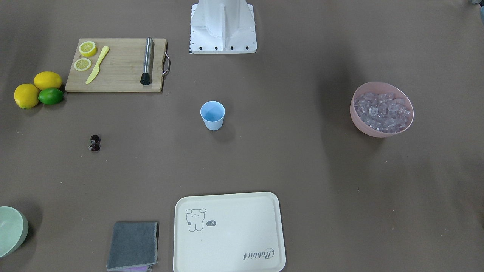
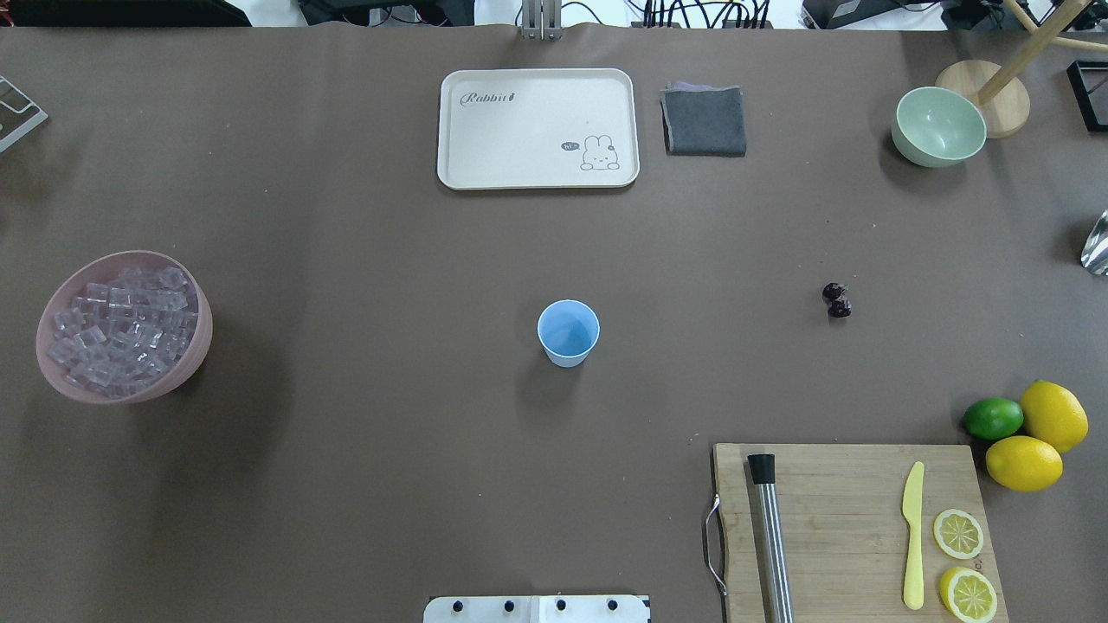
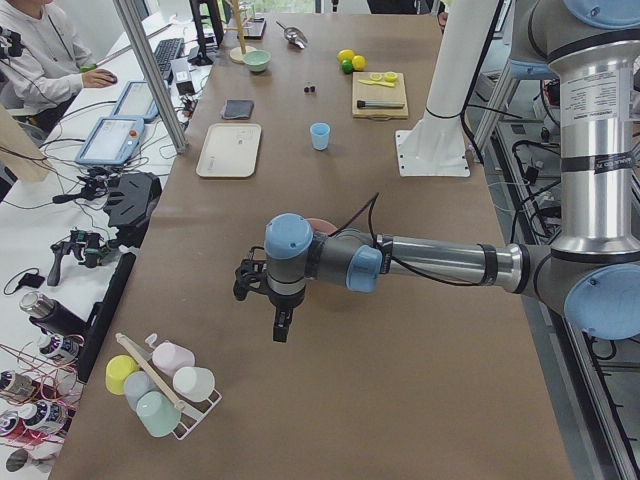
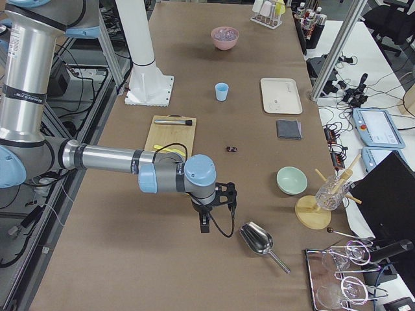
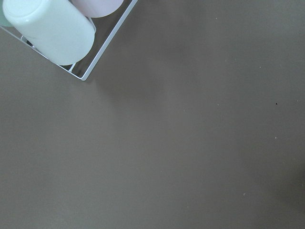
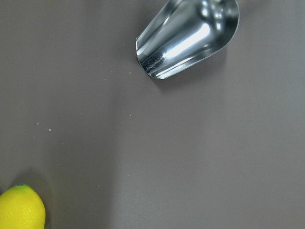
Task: Put ice and cherries in cup
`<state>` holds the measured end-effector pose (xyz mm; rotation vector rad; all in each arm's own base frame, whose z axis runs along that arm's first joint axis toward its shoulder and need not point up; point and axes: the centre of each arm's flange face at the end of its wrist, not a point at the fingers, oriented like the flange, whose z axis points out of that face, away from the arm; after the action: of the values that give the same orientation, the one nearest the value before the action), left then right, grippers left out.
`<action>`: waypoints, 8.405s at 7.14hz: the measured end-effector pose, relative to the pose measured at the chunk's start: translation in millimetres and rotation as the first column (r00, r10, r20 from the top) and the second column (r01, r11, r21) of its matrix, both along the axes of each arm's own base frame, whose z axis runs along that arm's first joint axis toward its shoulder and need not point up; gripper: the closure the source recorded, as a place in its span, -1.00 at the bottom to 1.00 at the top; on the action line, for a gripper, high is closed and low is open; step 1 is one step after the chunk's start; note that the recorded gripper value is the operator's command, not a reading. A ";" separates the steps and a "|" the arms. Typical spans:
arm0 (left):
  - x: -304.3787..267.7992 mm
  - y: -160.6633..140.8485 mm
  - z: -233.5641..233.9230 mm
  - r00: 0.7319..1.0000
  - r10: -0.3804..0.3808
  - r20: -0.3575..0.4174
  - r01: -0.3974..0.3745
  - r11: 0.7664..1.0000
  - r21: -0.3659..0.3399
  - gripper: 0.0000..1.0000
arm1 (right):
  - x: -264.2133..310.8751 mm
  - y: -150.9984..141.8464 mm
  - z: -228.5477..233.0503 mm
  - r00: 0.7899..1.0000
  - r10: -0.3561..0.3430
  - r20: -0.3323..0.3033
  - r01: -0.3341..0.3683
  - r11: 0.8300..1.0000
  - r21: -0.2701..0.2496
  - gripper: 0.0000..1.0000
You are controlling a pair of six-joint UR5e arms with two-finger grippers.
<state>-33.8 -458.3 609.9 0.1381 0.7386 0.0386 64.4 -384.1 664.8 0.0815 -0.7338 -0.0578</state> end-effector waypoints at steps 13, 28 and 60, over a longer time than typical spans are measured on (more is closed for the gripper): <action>1.0 -28.2 -50.0 1.000 0.020 -0.017 -0.014 0.950 0.311 -0.96 | 14.6 -11.6 -33.5 0.989 0.131 0.070 -0.140 0.980 0.142 -1.00; 246.4 89.9 -74.1 0.888 0.420 0.186 -0.435 0.637 0.637 -0.96 | -33.6 -74.2 -90.1 0.979 0.171 0.112 -0.185 0.975 0.122 -1.00; 444.8 25.9 -379.9 0.779 -0.010 -0.627 0.164 0.968 0.189 1.00 | -33.8 -73.2 -86.7 0.979 0.175 0.102 -0.186 0.975 0.117 -1.00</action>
<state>410.9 -432.4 230.0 0.4269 1.3977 -0.0118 30.6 -457.3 578.1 0.2732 -0.8111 0.0742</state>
